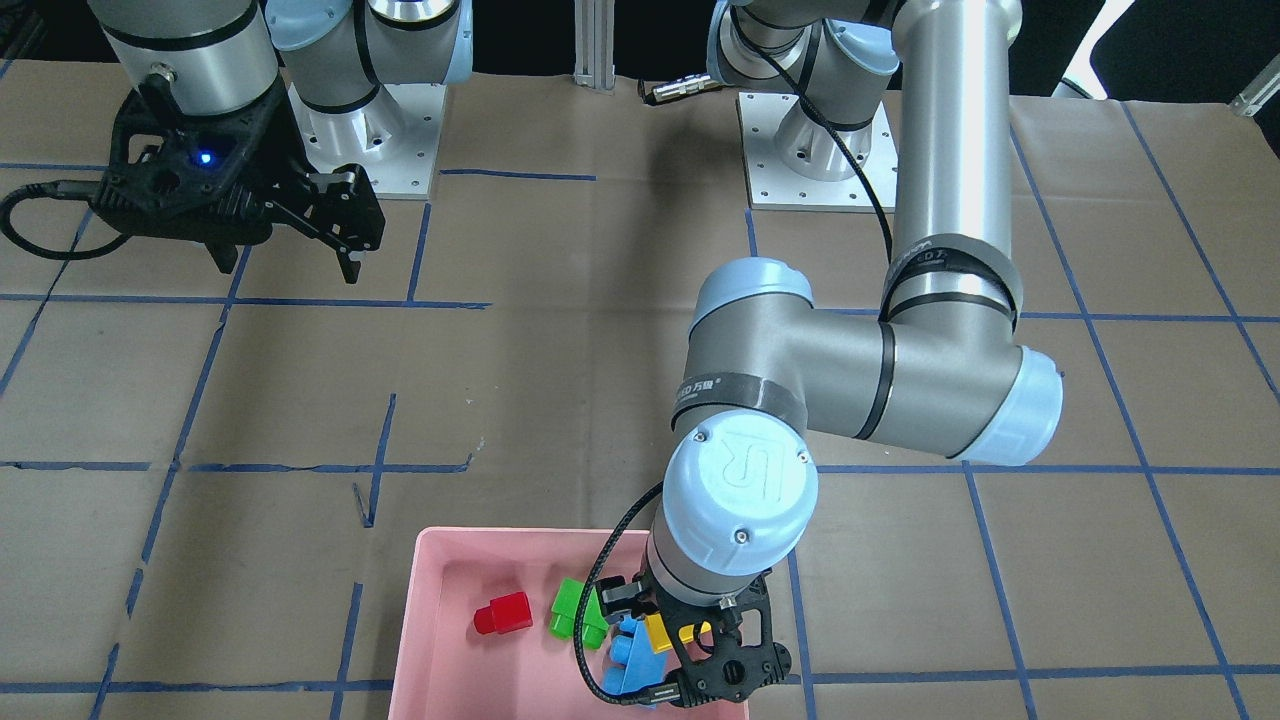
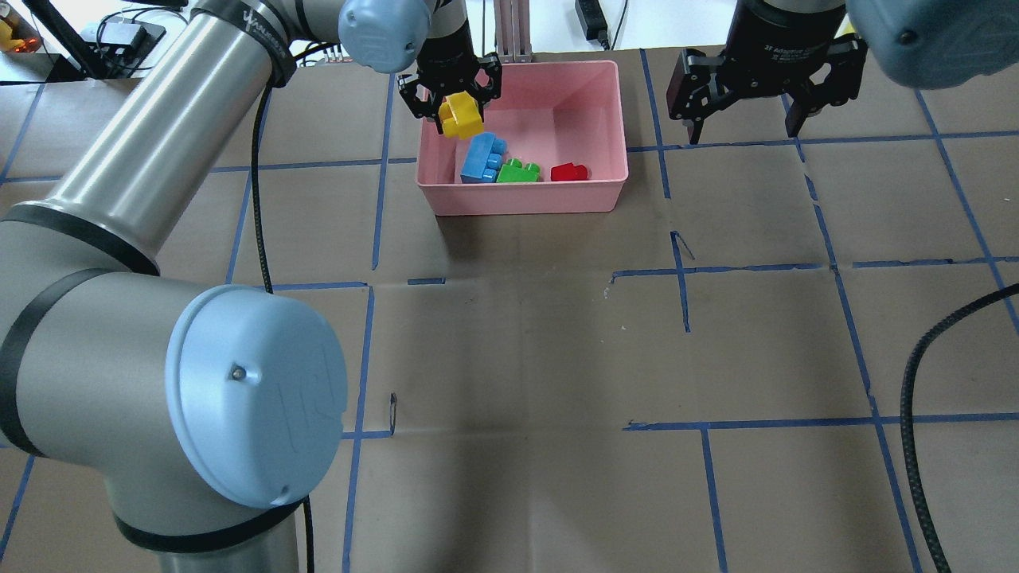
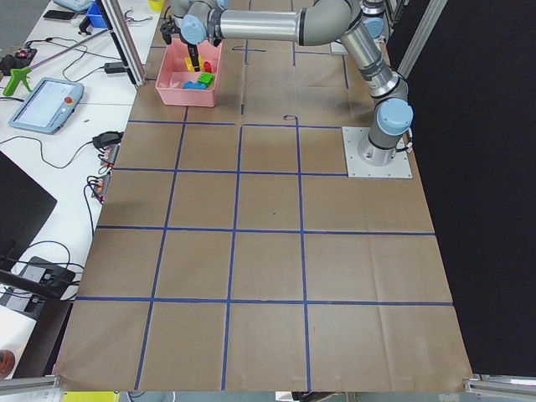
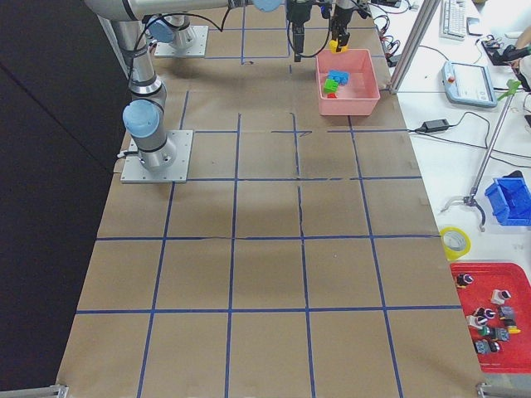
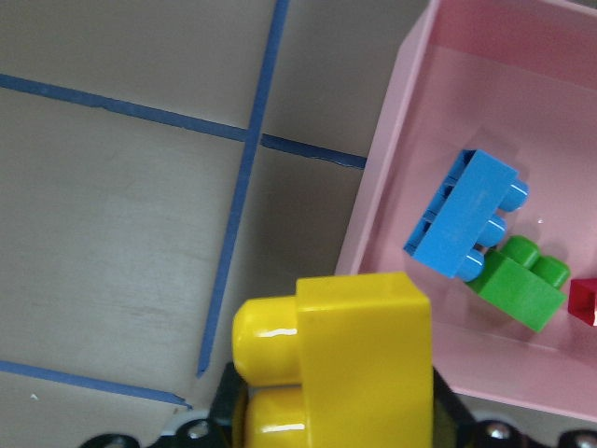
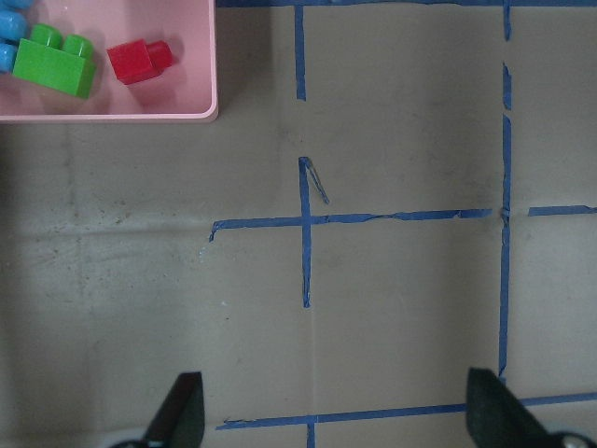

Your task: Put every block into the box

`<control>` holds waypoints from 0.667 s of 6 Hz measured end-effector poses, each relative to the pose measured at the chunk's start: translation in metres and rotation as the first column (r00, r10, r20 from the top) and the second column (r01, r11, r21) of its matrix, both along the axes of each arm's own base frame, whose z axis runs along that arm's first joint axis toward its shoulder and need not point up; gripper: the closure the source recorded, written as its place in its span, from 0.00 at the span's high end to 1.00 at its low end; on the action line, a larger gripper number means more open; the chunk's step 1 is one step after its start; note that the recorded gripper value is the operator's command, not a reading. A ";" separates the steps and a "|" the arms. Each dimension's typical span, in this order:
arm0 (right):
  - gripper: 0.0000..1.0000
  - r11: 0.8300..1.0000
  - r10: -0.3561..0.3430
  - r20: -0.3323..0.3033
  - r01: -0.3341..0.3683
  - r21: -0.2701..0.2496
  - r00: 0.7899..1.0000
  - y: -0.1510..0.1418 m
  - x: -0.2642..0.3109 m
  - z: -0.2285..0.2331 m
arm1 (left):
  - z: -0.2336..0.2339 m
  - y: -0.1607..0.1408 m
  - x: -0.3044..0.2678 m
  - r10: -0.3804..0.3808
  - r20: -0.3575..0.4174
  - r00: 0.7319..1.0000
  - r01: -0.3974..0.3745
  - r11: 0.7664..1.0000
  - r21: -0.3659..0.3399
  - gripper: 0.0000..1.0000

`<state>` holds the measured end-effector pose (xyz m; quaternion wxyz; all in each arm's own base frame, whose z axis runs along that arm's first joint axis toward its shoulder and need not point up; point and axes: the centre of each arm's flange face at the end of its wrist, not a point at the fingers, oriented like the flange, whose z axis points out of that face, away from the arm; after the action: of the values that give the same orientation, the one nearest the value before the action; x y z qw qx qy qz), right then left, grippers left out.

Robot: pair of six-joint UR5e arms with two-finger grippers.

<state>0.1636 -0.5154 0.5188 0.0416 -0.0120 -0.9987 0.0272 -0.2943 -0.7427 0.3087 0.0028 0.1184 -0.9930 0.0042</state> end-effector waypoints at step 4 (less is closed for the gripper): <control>1.00 0.991 -0.038 -0.005 0.039 0.128 0.999 0.016 -0.001 -0.037 | 0.021 -0.012 -0.001 -0.004 0.015 1.000 0.006 0.986 -0.166 0.99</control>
<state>0.1625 -0.4998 0.4818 0.0441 -0.0285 -0.9979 -0.0377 -0.2955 -0.7544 0.3301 0.0055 0.1152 -0.9894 0.0880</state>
